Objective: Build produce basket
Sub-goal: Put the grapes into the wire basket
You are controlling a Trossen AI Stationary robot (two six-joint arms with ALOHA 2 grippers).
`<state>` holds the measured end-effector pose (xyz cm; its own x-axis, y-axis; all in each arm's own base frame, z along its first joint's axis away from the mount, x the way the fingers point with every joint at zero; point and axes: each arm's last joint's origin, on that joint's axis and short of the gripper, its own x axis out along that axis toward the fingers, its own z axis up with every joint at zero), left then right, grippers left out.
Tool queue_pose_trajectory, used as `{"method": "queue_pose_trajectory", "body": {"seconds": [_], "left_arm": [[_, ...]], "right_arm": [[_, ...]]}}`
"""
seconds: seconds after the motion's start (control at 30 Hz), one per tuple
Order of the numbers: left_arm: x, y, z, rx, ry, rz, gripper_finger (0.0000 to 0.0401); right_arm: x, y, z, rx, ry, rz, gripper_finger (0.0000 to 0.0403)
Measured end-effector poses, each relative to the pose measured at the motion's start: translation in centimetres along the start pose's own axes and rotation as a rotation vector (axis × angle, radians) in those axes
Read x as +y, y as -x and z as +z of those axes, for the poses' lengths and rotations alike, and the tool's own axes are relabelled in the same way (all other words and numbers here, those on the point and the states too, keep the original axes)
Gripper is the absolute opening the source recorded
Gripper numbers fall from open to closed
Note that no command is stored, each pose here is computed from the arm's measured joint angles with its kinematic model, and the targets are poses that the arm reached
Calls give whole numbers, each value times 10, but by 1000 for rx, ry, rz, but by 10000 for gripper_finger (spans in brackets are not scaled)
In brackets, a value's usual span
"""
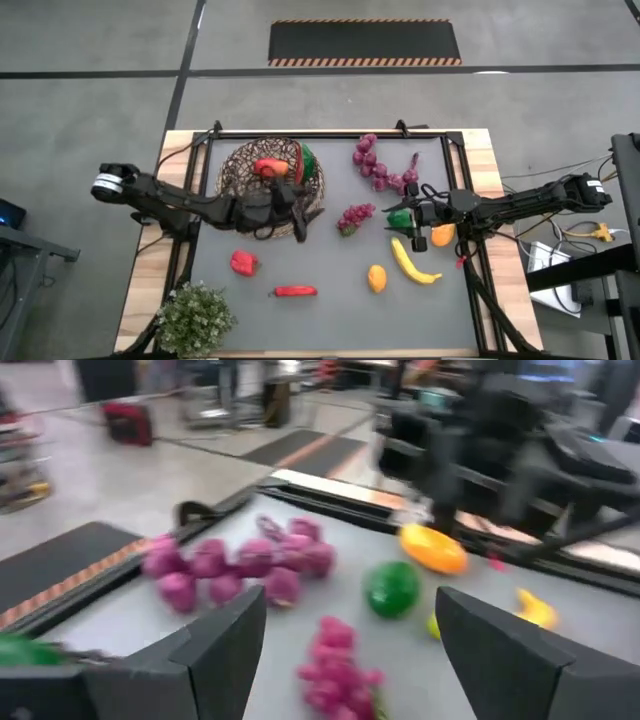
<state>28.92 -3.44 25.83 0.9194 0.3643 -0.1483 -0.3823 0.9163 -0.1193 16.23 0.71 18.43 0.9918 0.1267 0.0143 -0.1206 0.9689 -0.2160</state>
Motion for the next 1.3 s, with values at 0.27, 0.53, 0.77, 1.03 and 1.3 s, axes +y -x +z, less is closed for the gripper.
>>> {"method": "queue_pose_trajectory", "body": {"seconds": [0.27, 0.53, 0.77, 1.03, 1.3], "left_arm": [[-37, 24, -9, 23, -125, -171, 272], [-57, 40, -14, 17, -241, -261, 272], [-59, 42, -15, 5, -330, -272, 272], [-59, 42, -15, -7, -422, -271, 272], [-56, 44, -12, -27, -500, -209, 272]], "right_arm": [[1, 0, -7, 77, -110, -13, 201], [-1, 0, -11, 129, -151, -89, 201], [-7, -12, 9, 237, -152, -95, 201], [-14, -22, 36, 347, -83, -69, 201], [-16, -56, 28, 472, -29, -31, 201]]}}
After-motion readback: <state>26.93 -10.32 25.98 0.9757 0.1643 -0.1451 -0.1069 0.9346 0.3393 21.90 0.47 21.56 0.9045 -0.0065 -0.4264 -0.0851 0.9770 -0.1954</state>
